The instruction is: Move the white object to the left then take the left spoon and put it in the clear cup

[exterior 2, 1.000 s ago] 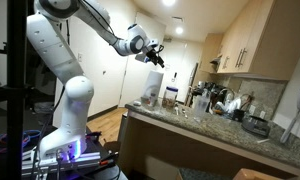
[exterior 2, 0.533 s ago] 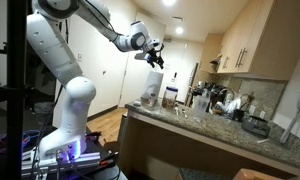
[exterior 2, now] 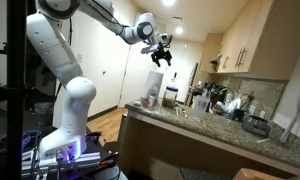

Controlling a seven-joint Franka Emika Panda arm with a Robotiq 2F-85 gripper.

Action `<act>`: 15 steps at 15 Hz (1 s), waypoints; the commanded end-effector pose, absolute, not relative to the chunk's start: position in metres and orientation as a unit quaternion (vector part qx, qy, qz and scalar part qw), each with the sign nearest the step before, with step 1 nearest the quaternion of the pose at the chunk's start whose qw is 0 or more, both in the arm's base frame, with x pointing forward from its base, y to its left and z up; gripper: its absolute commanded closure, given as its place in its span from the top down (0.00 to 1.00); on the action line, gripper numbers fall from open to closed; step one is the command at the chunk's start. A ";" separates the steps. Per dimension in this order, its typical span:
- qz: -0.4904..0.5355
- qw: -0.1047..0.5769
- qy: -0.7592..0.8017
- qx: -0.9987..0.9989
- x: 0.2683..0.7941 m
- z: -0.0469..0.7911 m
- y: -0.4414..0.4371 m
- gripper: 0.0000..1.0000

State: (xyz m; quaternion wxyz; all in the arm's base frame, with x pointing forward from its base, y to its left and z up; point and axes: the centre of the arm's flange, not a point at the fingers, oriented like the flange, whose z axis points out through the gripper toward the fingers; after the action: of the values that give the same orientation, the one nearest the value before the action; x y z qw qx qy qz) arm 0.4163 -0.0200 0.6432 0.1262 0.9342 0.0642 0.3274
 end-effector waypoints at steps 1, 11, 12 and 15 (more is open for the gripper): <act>0.329 0.126 0.065 0.934 0.416 0.644 -0.017 1.00; 0.174 0.124 0.127 0.969 0.468 0.566 -0.078 1.00; 0.192 0.129 0.120 0.965 0.473 0.566 -0.076 1.00; 0.188 0.120 0.114 0.968 0.460 0.564 -0.071 1.00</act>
State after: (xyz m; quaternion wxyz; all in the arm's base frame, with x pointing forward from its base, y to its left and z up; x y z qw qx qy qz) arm 0.4599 -0.0712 0.5635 0.1202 0.9680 0.1139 0.1883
